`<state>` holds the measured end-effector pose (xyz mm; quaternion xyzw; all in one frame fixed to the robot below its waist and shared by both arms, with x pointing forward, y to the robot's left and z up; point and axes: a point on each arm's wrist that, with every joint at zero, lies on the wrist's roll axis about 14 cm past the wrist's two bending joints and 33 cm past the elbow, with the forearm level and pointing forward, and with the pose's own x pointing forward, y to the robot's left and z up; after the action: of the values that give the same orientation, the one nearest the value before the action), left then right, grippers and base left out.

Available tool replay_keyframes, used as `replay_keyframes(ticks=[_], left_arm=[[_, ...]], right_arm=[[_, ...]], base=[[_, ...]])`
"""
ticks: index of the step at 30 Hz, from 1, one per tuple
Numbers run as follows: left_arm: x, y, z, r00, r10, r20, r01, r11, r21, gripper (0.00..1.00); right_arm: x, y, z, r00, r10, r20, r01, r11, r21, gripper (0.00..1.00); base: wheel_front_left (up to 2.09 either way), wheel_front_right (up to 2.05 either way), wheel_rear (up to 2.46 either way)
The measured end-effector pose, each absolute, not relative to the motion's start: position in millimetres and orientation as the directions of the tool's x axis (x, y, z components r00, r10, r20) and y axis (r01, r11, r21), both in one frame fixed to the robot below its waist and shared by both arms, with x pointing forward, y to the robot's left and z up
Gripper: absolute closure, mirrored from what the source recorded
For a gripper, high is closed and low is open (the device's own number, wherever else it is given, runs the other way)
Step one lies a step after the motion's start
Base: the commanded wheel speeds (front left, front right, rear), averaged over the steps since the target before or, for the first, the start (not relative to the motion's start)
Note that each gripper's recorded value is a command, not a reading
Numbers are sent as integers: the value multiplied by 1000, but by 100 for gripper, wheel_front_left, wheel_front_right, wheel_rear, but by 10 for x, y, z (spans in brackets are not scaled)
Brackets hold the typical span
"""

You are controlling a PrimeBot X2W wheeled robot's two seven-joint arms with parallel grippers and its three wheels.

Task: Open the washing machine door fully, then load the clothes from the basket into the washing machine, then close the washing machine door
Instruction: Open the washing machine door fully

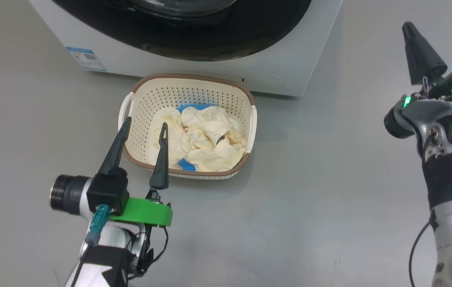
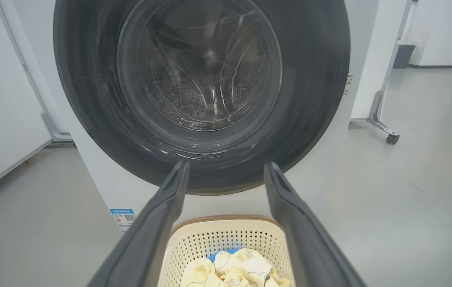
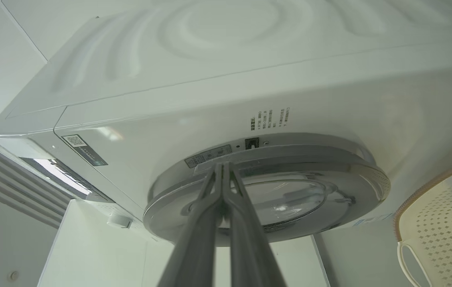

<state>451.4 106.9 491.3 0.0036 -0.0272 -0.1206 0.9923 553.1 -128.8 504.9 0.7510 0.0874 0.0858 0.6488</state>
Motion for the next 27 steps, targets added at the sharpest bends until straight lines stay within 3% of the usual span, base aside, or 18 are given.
replay_keyframes(ticks=[10,27], left_arm=[[4611,1142,4845,976,-211,43,211,977,16,0],[4688,1198,4772,983,-181,28,180,983,19,0]], right_arm=[[6040,-737,5285,911,403,86,-5,-197,980,100],[6619,-146,5362,848,525,70,-1,-130,991,100]], base=[[0,0,0],[0,0,0]])
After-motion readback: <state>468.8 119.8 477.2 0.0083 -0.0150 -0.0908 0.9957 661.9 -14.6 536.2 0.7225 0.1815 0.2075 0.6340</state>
